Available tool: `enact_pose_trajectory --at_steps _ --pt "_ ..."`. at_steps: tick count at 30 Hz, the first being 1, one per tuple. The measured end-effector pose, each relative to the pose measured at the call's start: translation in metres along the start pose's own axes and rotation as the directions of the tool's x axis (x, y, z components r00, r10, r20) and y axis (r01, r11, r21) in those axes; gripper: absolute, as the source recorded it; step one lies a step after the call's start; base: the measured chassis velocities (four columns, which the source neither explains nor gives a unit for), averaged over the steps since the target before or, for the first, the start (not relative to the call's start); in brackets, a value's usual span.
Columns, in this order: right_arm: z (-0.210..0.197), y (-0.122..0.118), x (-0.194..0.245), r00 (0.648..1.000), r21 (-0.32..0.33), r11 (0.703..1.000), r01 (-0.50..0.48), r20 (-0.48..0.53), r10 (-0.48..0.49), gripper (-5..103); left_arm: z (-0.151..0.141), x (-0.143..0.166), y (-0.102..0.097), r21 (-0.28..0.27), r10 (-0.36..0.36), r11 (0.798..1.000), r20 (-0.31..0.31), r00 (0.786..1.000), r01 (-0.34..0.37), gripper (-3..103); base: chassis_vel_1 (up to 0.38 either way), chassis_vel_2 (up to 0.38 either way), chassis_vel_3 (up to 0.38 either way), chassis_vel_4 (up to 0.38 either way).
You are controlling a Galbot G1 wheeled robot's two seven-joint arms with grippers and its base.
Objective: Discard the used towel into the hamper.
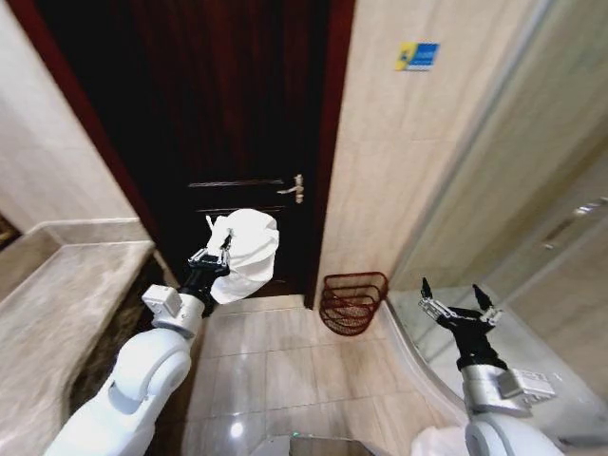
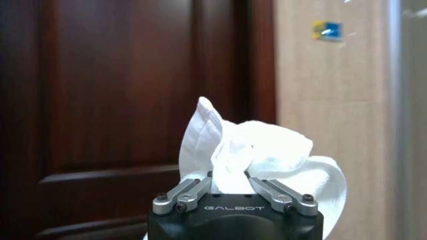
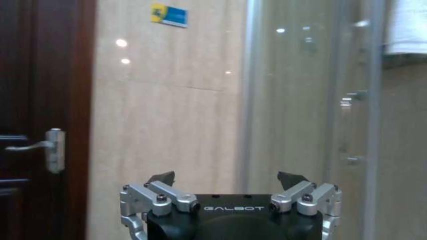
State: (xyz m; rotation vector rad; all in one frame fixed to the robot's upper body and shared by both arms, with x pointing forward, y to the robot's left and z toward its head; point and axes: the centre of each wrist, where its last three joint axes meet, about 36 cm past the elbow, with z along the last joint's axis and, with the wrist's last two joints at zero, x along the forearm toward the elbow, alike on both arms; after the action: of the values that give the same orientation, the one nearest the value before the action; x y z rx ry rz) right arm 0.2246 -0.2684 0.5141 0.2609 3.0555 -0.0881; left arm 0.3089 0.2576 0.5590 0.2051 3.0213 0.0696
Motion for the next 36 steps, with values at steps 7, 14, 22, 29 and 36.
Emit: enact_pose_trajectory --at_steps 7,14,22,29,36 --pt "0.001 0.0 -0.001 1.0 0.003 1.0 0.0 -0.002 0.0 100 0.005 -0.002 0.0 0.0 0.006 1.0 0.028 1.0 -0.006 10 -0.19 -0.169 0.026 0.03" --pt "0.003 0.0 -0.001 1.0 0.009 1.0 0.002 -0.003 -0.002 100 0.007 -0.001 -0.001 0.012 0.0 1.0 0.025 1.0 -0.001 10 -0.068 -0.059 0.064 0.051" --pt "0.004 0.0 -0.001 1.0 0.009 1.0 0.002 -0.013 -0.002 100 0.011 0.0 -0.004 0.032 -0.008 0.999 0.018 1.0 0.008 10 0.0 0.0 0.0 0.0" --pt "0.004 0.0 0.0 1.0 0.011 1.0 0.003 -0.022 -0.003 100 0.013 0.002 -0.006 0.042 -0.013 0.999 0.016 1.0 0.012 10 0.0 0.0 0.0 0.0" --pt "0.003 0.0 0.0 1.0 0.013 1.0 0.005 -0.021 -0.005 100 0.014 0.002 -0.007 0.049 -0.017 0.999 0.015 1.0 0.016 10 -0.023 -0.02 0.028 0.017"
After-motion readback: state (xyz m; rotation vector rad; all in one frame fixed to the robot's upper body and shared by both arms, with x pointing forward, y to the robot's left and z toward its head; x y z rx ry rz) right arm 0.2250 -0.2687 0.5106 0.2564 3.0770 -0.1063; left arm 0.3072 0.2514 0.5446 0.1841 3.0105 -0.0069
